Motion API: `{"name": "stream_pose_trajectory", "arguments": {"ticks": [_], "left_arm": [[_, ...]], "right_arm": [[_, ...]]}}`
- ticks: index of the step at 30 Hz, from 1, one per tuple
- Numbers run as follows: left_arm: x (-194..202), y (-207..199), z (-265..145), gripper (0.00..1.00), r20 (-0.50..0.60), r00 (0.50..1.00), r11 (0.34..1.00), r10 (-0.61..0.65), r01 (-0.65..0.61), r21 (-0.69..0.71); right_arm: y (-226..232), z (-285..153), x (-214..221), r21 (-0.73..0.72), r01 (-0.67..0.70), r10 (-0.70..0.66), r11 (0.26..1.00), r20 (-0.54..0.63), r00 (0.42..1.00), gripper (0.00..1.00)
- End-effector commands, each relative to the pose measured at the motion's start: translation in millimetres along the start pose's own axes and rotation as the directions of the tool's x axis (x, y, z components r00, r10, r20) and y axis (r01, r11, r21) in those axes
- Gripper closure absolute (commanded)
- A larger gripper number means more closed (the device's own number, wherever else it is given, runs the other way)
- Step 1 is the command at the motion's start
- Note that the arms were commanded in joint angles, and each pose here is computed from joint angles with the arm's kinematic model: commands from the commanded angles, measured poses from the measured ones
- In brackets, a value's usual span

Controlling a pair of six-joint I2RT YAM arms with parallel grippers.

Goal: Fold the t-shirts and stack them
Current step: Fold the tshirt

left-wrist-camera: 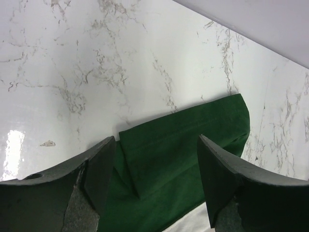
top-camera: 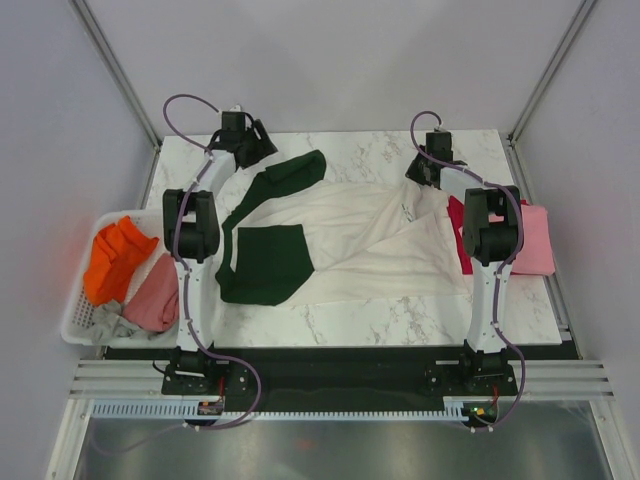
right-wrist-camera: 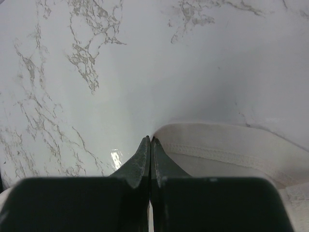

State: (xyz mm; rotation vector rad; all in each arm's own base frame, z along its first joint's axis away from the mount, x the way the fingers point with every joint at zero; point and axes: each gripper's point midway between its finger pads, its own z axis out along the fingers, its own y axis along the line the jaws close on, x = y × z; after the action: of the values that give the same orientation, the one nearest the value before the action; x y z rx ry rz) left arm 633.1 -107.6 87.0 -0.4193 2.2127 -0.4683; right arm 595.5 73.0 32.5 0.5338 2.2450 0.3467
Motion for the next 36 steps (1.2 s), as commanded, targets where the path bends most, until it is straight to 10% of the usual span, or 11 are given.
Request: {"name": "stream_pose_trajectory", "arguments": {"ticks": [1,27,36], "left_arm": [[-2.7,-0.2,3.9,0.25,-0.013,0.999,0.999,0.039,-0.039,0.009],[33.8,5.9,32.0,0.51,-0.136,0.990,0.999,-0.029,0.032,0.025],[0.3,-3.4,41.9,0.98,-0.079,0.994,0.981,-0.074,0.087,0.173]], "right_arm": [[11.4,-9.7,-18.9,-0.042,-0.014,0.016,0.999,0.045,0.999,0.99],[11.3,-8.3,-14.9,-0.064,-0.035,0.037,0.997,0.032,0.999,0.99],[10.7,-11.8,-19.1,-0.072,-0.047,0.049,0.996,0.037,0.998,0.99]]}}
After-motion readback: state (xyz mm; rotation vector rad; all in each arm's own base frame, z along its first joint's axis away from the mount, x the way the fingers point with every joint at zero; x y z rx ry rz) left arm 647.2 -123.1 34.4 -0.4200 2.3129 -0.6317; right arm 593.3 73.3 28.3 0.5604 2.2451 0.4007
